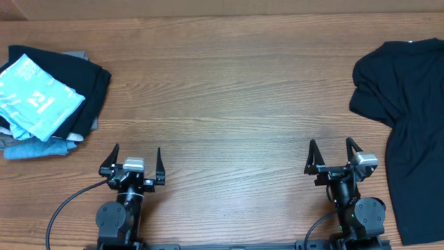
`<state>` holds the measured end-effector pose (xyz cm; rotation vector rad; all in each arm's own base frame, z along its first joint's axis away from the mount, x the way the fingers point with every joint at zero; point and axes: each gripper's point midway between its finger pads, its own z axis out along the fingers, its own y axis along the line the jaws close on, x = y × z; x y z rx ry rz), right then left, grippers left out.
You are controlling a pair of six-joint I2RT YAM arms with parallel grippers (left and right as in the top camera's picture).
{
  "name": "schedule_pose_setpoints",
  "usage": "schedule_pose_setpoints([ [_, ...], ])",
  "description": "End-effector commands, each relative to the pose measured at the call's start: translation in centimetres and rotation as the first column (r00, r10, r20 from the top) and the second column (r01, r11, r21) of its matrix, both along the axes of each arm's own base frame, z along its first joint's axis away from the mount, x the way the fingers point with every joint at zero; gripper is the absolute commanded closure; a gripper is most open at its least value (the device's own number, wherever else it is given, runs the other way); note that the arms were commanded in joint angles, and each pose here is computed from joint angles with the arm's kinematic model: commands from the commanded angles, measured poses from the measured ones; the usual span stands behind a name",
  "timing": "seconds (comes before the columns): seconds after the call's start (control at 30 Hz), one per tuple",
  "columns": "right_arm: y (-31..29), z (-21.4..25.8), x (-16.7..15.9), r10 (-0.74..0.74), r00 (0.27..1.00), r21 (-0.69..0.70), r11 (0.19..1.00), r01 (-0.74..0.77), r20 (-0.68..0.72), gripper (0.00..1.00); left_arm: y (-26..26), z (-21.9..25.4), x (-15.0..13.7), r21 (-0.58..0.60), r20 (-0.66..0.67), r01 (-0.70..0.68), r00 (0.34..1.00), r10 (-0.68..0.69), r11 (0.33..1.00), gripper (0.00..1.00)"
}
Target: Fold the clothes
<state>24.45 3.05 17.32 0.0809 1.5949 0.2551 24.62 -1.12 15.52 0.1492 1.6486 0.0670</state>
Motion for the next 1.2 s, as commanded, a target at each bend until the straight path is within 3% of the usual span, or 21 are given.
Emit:
schedule_pose_setpoints([
  [0.0, -0.3, -0.3, 0.1, -0.015, 1.0, 0.004, 1.0, 0.015, 0.0, 0.0, 0.2, -0.1, 0.0, 0.016, 0.0, -0.012, 1.0, 0.012, 1.0, 0.0],
  [0.87, -0.5, 0.2, 0.0, -0.026, 1.0, 0.007, 1.0, 0.026, 0.012, 0.0, 0.2, -0.1, 0.0, 0.016, 0.0, -0.011, 1.0, 0.011, 1.0, 0.0],
  [1.07, -0.7, 7.9, -1.4, -0.029, 0.988, 0.083, 0.996, 0.017, 0.149, 0.0, 0.2, -0.1, 0.0, 0.016, 0.0, -0.008, 1.0, 0.008, 1.0, 0.0],
  [1.17, -0.8, 11.3, -2.0, -0.029, 0.99, 0.119, 0.993, 0.013, 0.138, 0.0, 0.2, -0.1, 0.0, 0.016, 0.0, -0.008, 1.0, 0.008, 1.0, 0.0],
])
